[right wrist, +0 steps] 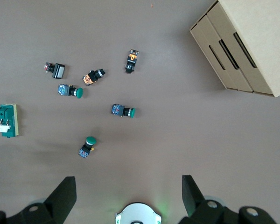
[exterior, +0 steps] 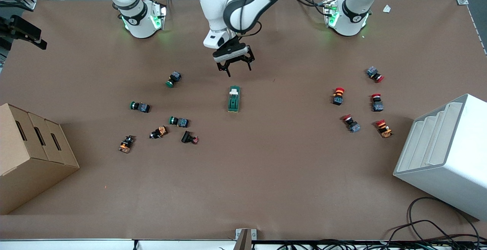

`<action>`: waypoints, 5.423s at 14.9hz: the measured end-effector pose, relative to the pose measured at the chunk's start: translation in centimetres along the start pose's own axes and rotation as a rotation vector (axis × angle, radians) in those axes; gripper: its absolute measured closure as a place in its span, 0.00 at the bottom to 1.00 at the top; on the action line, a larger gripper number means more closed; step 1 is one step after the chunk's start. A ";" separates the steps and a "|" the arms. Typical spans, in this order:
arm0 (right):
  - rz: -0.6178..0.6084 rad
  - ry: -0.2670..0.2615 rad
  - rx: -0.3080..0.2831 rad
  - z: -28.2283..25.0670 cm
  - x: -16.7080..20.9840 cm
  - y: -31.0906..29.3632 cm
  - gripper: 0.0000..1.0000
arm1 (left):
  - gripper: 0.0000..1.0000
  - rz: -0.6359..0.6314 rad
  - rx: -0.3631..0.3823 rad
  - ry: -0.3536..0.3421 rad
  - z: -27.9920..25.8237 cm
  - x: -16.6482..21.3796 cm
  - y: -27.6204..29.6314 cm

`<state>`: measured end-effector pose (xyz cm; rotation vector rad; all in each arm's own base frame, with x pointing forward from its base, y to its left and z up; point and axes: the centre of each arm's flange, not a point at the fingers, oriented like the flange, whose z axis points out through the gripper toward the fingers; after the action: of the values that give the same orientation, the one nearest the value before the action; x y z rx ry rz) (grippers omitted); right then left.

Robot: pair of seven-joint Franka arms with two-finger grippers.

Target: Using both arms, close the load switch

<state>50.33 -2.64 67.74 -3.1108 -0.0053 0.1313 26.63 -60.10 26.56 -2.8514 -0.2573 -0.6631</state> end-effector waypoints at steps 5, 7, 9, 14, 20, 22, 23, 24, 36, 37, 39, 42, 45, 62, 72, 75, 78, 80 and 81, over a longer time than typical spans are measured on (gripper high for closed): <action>0.004 -0.030 -0.005 5.4 5.4 0.4 0.00 | 0.04 -0.012 -0.066 0.220 4.2 -7.8 1.3; 0.008 -0.068 -0.006 7.7 6.9 0.6 0.00 | 0.04 0.001 -0.108 0.309 6.1 -9.9 0.8; 0.019 -0.103 -0.007 9.5 7.8 1.0 0.00 | 0.04 0.007 -0.149 0.377 7.7 -11.1 0.1; 0.244 -0.150 0.061 11.6 8.3 -2.2 0.00 | 0.04 0.039 -0.267 0.506 9.6 -12.3 -1.2; 0.516 -0.155 0.086 16.7 8.4 -14.0 0.00 | 0.04 0.074 -0.344 0.619 12.5 -12.6 -1.8; 0.595 -0.139 0.077 18.9 7.5 -19.6 0.00 | 0.04 0.084 -0.344 0.634 13.1 -12.5 -1.8; 0.625 -0.133 0.081 20.1 6.8 -22.4 0.00 | 0.04 0.084 -0.341 0.638 13.3 -12.3 -1.9; 0.656 -0.129 0.092 21.5 6.0 -25.0 0.00 | 0.04 0.088 -0.341 0.642 13.5 -12.1 -1.9; 0.888 -0.049 0.125 38.8 -1.7 -44.3 0.00 | 0.00 0.085 -0.333 0.666 15.9 -13.4 -2.4; 0.897 -0.045 0.125 40.1 -2.0 -45.0 0.00 | 0.00 0.086 -0.333 0.668 15.9 -13.4 -2.4; 0.904 -0.039 0.124 42.0 -2.4 -45.8 0.00 | 0.00 0.087 -0.333 0.670 16.0 -13.5 -2.4; 0.905 -0.028 0.131 43.7 -2.3 -46.1 0.00 | 0.00 0.088 -0.332 0.673 16.0 -13.5 -2.4; 0.910 -0.019 0.137 44.9 -2.0 -46.1 0.00 | 0.00 0.087 -0.331 0.674 16.0 -13.5 -2.4; 0.702 0.007 0.131 49.2 -4.2 -48.1 0.00 | 0.00 0.086 -0.330 0.678 16.0 -13.6 -2.4; 0.697 0.037 0.171 49.7 -4.3 -48.5 0.00 | 0.00 0.085 -0.330 0.678 16.0 -13.6 -2.4; 0.722 0.037 0.174 49.6 -4.0 -48.4 0.00 | 0.00 0.085 -0.330 0.678 16.0 -13.6 -2.4; 0.749 0.039 0.177 49.2 -3.2 -47.7 0.00 | 0.00 0.086 -0.330 0.678 16.0 -13.6 -2.4; 0.759 0.032 0.170 48.7 -2.6 -47.5 0.00 | 0.00 0.086 -0.331 0.678 16.0 -13.6 -2.4; 0.764 0.028 0.169 48.4 -2.3 -47.4 0.00 | 0.00 0.086 -0.331 0.678 16.0 -13.6 -2.4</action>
<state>43.84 46.12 21.06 -2.7632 1.1186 0.0922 20.73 -55.74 6.71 -2.6864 0.0932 -1.7155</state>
